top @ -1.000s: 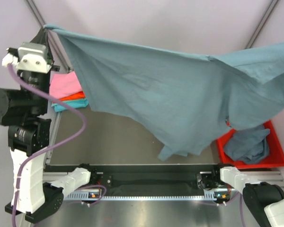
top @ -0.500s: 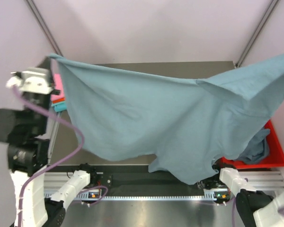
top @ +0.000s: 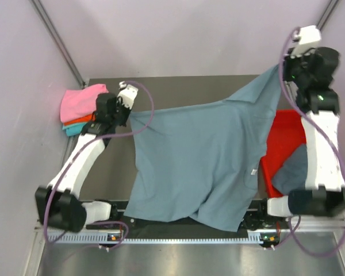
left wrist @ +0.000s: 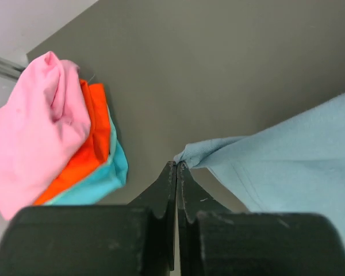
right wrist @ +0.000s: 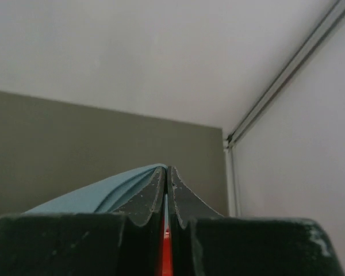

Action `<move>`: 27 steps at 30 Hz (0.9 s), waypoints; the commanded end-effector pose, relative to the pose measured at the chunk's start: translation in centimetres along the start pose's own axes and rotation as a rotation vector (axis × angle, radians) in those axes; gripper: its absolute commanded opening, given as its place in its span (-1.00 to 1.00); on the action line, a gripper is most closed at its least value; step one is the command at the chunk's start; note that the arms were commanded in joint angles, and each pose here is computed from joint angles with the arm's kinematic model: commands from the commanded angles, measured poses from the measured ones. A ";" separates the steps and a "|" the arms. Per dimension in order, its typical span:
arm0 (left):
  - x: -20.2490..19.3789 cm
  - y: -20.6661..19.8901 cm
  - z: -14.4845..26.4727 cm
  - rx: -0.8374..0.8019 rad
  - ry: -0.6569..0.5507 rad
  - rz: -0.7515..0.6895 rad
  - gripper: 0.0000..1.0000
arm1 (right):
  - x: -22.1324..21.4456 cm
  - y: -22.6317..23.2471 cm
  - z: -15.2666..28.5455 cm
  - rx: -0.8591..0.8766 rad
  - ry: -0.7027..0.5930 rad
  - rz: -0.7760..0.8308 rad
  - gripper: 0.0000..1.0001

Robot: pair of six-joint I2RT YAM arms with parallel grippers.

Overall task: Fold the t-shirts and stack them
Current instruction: Flatten the tshirt out

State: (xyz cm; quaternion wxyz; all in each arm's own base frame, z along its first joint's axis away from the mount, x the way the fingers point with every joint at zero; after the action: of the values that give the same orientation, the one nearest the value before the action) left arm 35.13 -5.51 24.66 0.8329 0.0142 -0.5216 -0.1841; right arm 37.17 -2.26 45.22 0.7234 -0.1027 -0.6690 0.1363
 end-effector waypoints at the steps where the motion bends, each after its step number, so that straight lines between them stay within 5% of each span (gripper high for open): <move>1: 6.3 3.7 -4.0 0.086 -0.170 0.011 -1.00 | -4.7 1.6 -9.0 0.057 0.082 0.021 -1.00; 8: 5.3 8.9 -18.5 0.161 -0.054 -0.010 -1.00 | -11.2 6.6 -21.7 0.140 0.228 0.100 -1.00; 9: 5.4 9.3 -19.9 0.169 -0.047 -0.013 -1.00 | -8.4 6.2 -22.9 0.124 0.171 0.099 -1.00; 10: 7.7 10.3 -20.6 0.191 -0.082 -0.029 -1.00 | -13.2 8.1 -25.4 0.165 0.275 0.092 -1.00; 14: 5.2 11.5 -26.3 0.210 -0.016 -0.027 -1.00 | -13.3 8.8 -29.6 0.080 0.235 0.158 -1.00; 21: 4.2 13.9 -29.6 0.299 -0.045 -0.016 -1.00 | -14.4 10.5 -32.0 -0.038 0.175 0.160 -1.00; 27: 6.0 17.2 -29.9 0.416 -0.185 0.005 -1.00 | -12.1 8.2 -33.2 -0.162 0.061 0.225 -1.00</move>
State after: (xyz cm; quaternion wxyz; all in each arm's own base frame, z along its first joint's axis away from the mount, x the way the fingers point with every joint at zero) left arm 66.28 0.79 13.19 0.8292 0.1258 -0.5318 -0.1174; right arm 67.35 4.47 23.74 0.7721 -0.1813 -0.5766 0.1963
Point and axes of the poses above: each gripper's point midway between its finger pads, its own z axis back along the fingers, its own y axis along the line the jaws close on, x = y × z, the point moved 2 cm from there along z, back along the fingers, and after that the axes turned 7 degrees about z, right-handed, at the moved point
